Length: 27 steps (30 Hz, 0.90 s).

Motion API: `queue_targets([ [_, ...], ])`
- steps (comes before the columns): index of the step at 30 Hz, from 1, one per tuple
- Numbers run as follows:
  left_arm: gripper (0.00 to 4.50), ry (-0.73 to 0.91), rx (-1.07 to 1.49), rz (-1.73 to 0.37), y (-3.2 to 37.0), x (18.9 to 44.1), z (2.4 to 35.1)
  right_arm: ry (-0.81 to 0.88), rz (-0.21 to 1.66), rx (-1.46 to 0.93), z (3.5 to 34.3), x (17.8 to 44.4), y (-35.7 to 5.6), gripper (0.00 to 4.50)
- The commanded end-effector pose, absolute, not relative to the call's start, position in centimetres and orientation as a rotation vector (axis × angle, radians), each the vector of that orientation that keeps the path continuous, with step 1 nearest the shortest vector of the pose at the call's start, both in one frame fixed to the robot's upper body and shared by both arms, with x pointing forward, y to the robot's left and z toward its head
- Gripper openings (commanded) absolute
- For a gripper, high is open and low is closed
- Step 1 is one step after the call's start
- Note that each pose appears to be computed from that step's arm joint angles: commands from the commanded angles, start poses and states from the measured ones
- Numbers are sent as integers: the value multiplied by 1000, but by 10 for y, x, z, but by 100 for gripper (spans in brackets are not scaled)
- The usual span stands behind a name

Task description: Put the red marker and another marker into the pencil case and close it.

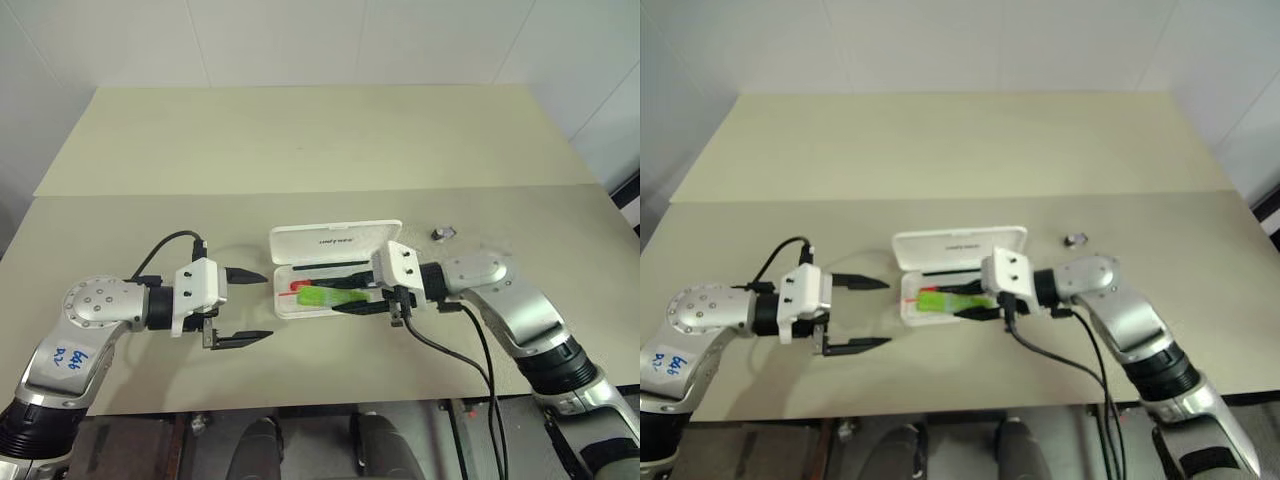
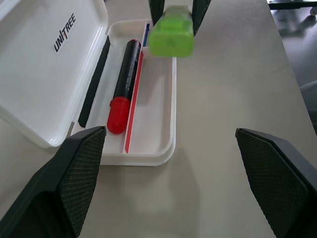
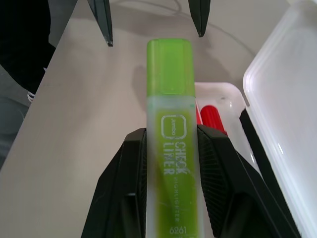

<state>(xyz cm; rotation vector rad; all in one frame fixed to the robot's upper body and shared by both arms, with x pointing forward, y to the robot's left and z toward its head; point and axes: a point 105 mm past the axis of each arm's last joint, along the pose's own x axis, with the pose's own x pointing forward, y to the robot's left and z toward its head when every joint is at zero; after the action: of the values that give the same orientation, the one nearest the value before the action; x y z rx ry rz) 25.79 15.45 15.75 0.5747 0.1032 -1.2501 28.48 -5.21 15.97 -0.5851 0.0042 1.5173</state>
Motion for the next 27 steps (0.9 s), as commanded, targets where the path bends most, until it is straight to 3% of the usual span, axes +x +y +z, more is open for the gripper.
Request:
queue_targets([
  [1,450,59,595,-1248,152,254,166,-50,1553,-616,164,284,-40,108],
  [15,450,55,589,-1251,148,251,165,-61,1621,-695,143,296,-24,108],
  [27,450,46,585,-1246,146,253,166,-89,1607,-752,146,315,-24,108],
])
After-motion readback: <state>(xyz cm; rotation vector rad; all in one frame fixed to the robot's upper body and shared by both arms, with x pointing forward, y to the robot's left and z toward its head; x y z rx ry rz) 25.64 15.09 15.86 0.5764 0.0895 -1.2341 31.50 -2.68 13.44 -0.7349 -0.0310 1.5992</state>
